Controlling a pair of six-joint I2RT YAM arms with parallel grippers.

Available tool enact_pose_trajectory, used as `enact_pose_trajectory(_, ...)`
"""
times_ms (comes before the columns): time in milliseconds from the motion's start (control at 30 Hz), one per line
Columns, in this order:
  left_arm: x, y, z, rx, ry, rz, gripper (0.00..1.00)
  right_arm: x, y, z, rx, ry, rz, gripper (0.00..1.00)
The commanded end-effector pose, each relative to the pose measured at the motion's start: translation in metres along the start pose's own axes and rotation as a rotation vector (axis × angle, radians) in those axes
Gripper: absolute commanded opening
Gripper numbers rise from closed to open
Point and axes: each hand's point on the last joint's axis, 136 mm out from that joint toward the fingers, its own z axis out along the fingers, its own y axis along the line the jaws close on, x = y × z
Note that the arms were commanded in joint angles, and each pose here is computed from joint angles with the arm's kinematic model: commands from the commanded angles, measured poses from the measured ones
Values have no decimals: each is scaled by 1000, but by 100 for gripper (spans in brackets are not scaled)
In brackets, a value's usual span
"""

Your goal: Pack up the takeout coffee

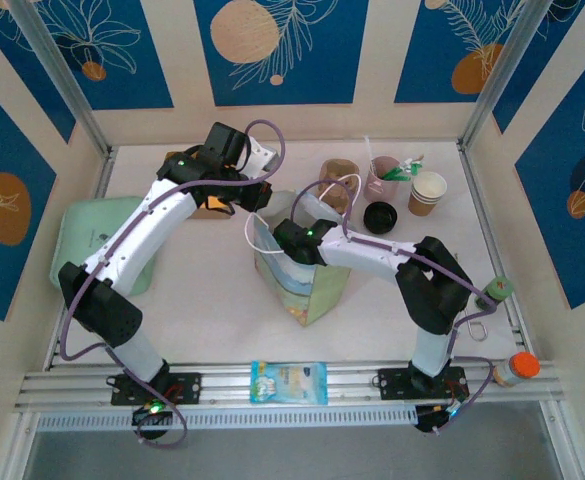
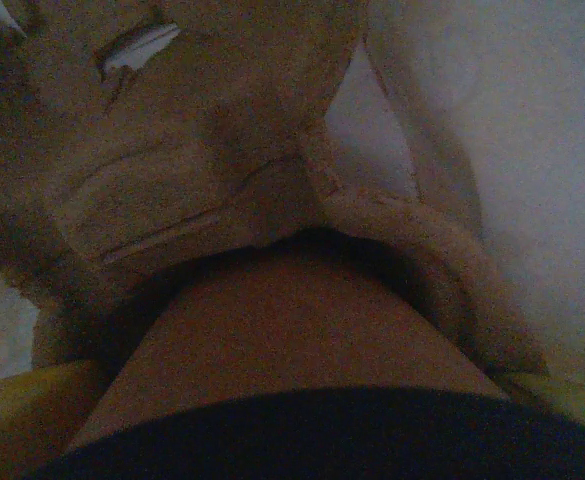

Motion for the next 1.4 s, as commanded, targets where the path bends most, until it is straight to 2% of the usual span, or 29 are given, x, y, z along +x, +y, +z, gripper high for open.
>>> enact_pose_trajectory(0,-3,-3,-11,-5,-28,10,1,1,-7,53,49,34,5,99)
enact_pose_trajectory(333,-2,-2,-10,-7,-26,13,1,6,-5,62,53,58,4,99)
enact_pose_trajectory(633,-1,-3,-10,0,-26,12,1,14,-8,90,85,103,26,99)
enact_pose_trajectory(1000,-2,-3,-14,-8,-34,15,1,8,-5,72,86,66,9,99)
enact_pose_trajectory(1200,-2,-2,-13,-11,-31,17,1,16,-8,92,80,124,30,99)
enact_pose_trajectory(1367,-2,-2,-14,-15,-35,21,1,13,-1,75,69,76,2,99)
